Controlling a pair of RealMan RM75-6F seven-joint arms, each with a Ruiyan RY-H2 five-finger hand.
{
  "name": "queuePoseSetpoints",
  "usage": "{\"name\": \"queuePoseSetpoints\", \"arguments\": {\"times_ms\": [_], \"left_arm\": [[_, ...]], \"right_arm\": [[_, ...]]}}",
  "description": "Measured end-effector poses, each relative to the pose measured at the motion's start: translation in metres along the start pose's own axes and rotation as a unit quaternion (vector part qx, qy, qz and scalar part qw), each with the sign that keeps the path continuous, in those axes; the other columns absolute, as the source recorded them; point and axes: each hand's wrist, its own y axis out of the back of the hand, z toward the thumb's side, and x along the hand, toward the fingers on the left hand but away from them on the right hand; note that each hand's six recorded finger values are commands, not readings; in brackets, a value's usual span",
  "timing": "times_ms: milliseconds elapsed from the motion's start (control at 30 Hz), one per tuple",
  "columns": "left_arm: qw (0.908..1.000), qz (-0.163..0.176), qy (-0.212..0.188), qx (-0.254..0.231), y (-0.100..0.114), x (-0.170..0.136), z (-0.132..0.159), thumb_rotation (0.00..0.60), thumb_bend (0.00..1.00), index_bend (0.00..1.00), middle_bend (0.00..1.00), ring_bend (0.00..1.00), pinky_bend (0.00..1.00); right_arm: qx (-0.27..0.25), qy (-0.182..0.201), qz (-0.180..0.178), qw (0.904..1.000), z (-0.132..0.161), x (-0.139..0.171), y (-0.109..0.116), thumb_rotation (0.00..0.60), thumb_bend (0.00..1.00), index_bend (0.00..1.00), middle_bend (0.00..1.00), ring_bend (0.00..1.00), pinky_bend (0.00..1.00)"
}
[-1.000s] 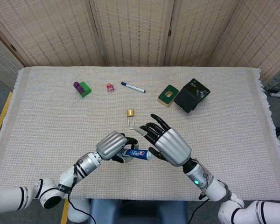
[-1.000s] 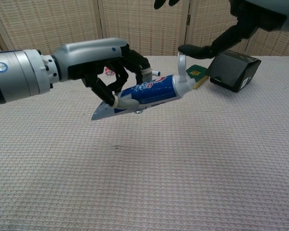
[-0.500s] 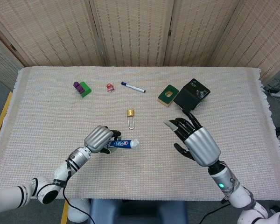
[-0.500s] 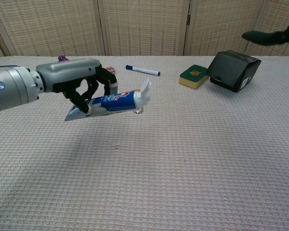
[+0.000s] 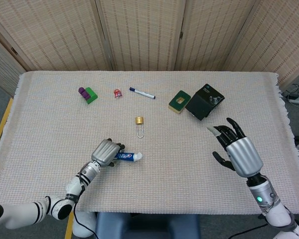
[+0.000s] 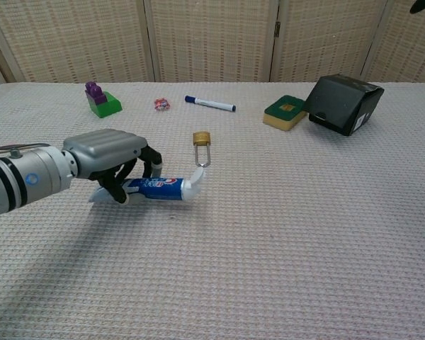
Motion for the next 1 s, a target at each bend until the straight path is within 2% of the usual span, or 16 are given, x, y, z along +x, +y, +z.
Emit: {"name": "queuePoseSetpoints", "arguments": {"times_ms": [167,400,500,600,767,1000], "left_arm": [[0.9999,0.008,0.008,-0.005,0.007,-0.004,-0.003,0.600,0.50,0.14,0.17,0.16,0.20],[0.9986,0.034,0.040,-0.011,0.024,-0.026,-0.028,0.600,0.49,0.15,0.17,0.16,0.18],[0.9957,0.060,0.068,-0.018,0.035,-0.044,-0.049,0.600,0.49,0.16,0.17,0.16,0.16],[0.9901,0.090,0.103,-0.030,0.045,-0.068,-0.075,0.600,0.49,0.18,0.17,0.16,0.17],[0.9753,0.133,0.170,-0.045,0.056,-0.124,-0.120,0.600,0.49,0.19,0.17,0.15,0.14],[0.9547,0.169,0.238,-0.056,0.051,-0.196,-0.146,0.600,0.49,0.20,0.17,0.14,0.11]], "right_arm": [[0.003,-0.026,0.010,0.9996,-0.018,0.010,-0.003,0.600,0.35,0.12,0.27,0.23,0.09],[-0.005,-0.051,0.018,0.9985,-0.038,0.024,-0.001,0.600,0.35,0.12,0.27,0.22,0.09],[-0.015,-0.060,0.030,0.9976,-0.048,0.032,-0.001,0.600,0.35,0.11,0.22,0.18,0.09],[-0.029,-0.077,0.052,0.9953,-0.059,0.044,-0.004,0.600,0.35,0.06,0.15,0.12,0.08],[-0.026,-0.098,0.084,0.9913,-0.078,0.064,-0.012,0.600,0.35,0.04,0.12,0.10,0.08],[-0.033,-0.105,0.081,0.9906,-0.084,0.085,-0.014,0.600,0.35,0.04,0.13,0.10,0.07]]}}
